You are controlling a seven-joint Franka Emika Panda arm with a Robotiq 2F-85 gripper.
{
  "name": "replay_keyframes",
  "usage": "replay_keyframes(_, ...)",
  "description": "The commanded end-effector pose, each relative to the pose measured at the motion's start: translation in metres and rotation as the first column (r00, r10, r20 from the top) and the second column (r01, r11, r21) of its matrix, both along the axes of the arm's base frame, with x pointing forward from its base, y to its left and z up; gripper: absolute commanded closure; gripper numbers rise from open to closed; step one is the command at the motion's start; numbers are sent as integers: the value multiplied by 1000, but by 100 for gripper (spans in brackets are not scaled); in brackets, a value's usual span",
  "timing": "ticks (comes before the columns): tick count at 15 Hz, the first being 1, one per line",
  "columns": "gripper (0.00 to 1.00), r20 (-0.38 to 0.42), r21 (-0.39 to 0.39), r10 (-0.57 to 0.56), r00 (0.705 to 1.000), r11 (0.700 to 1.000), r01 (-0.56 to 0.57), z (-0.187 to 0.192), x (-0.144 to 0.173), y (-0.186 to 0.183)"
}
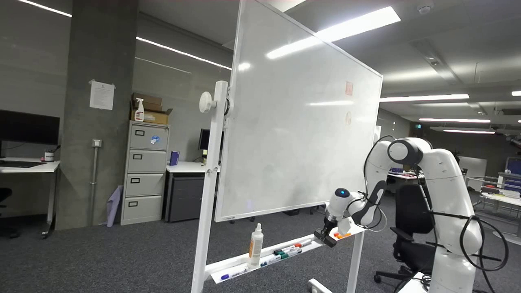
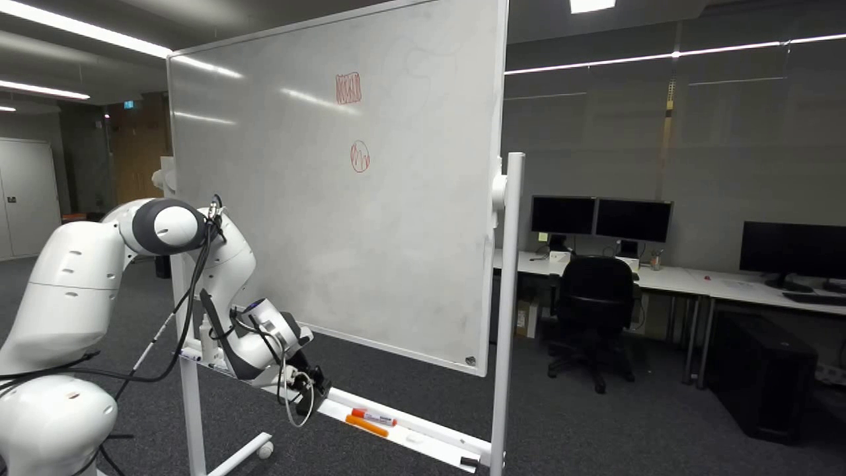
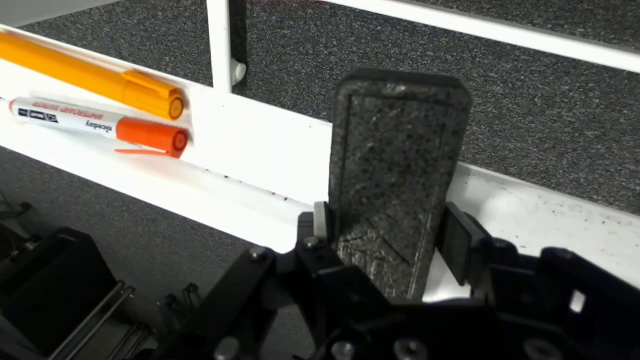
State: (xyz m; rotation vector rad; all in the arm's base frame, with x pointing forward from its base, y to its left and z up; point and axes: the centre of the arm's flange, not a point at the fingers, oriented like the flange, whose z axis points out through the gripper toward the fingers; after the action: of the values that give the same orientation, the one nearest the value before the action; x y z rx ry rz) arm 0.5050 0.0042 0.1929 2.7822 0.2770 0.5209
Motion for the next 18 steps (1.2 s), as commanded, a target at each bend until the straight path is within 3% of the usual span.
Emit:
replay_keyframes(1, 68, -17, 13, 3, 1000, 1000, -3, 13, -8, -10)
replay_keyframes(4, 68, -28, 22, -1, 1000, 1000, 2, 9, -3, -11)
replay_keyframes(5, 37, -34, 23, -1, 999, 1000, 2, 8, -2, -12)
replay_keyframes(6, 16, -38, 27, -1, 999, 1000, 2, 8, -1, -12)
replay_keyframes(8, 2, -48, 37, -1, 999, 999, 3, 7, -1, -14)
replay_keyframes(18, 0, -86, 123, -44, 995, 991, 54, 8, 1, -40)
